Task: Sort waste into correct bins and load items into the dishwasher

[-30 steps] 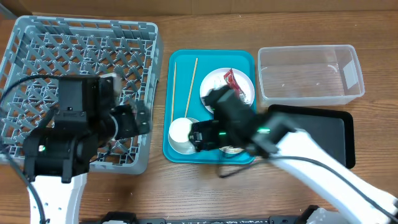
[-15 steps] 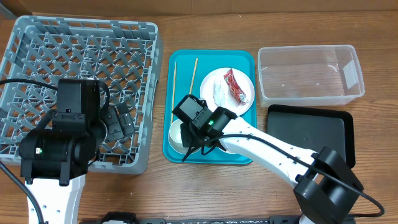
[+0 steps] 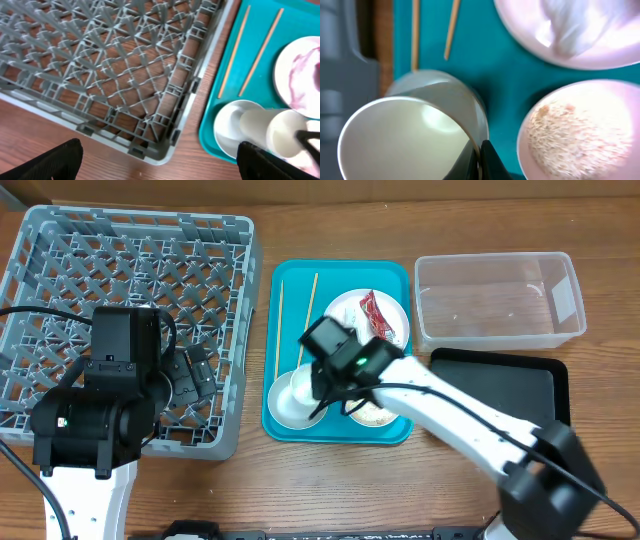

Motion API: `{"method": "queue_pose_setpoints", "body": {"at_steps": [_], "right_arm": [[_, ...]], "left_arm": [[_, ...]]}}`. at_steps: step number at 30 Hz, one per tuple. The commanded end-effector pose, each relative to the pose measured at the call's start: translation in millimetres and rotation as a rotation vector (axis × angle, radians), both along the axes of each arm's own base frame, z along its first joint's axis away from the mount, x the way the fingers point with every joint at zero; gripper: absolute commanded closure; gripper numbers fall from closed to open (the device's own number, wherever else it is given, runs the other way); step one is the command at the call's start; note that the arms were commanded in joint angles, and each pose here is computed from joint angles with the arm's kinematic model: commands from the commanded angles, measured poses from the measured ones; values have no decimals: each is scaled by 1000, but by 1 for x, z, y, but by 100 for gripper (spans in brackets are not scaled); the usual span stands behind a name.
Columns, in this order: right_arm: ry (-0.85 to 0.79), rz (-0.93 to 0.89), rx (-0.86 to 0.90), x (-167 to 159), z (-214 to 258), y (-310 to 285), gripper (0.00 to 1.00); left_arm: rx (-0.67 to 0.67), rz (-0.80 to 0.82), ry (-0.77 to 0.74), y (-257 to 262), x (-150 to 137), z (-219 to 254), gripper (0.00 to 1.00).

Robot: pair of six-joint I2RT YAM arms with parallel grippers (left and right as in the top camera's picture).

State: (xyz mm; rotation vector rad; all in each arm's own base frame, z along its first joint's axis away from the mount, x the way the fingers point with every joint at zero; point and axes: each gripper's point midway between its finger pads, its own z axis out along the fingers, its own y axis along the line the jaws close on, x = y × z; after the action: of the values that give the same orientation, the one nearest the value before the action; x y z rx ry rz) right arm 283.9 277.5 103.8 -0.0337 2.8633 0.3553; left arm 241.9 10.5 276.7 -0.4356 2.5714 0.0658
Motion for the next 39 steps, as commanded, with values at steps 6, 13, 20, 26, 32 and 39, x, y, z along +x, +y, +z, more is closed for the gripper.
{"method": "queue_pose_setpoints", "body": {"at_steps": [6,13,20,26,32,39], "right_arm": [[-340,275,480,-3,191,-22,96],[-484,465,681,-31,256,-37,96],[-528,667,826,-55,282,-20,96],[-608,713,865,-54,301,-16,96],[-678,733,870,-49,312,-15,96],[-714,745,874,-48,318,-14,96]], "left_arm": [[-418,-579,-153,-110,11,38,0],[-939,-981,-285,-178,-3,101,0],[-1318,-1145,-260,-190,-10,130,0],[-1336,-1123,-234,-191,-3,124,0],[-1334,-1125,-235,-190,-16,134,21],[-1294,-1177,-293,-189,-34,153,11]]}}
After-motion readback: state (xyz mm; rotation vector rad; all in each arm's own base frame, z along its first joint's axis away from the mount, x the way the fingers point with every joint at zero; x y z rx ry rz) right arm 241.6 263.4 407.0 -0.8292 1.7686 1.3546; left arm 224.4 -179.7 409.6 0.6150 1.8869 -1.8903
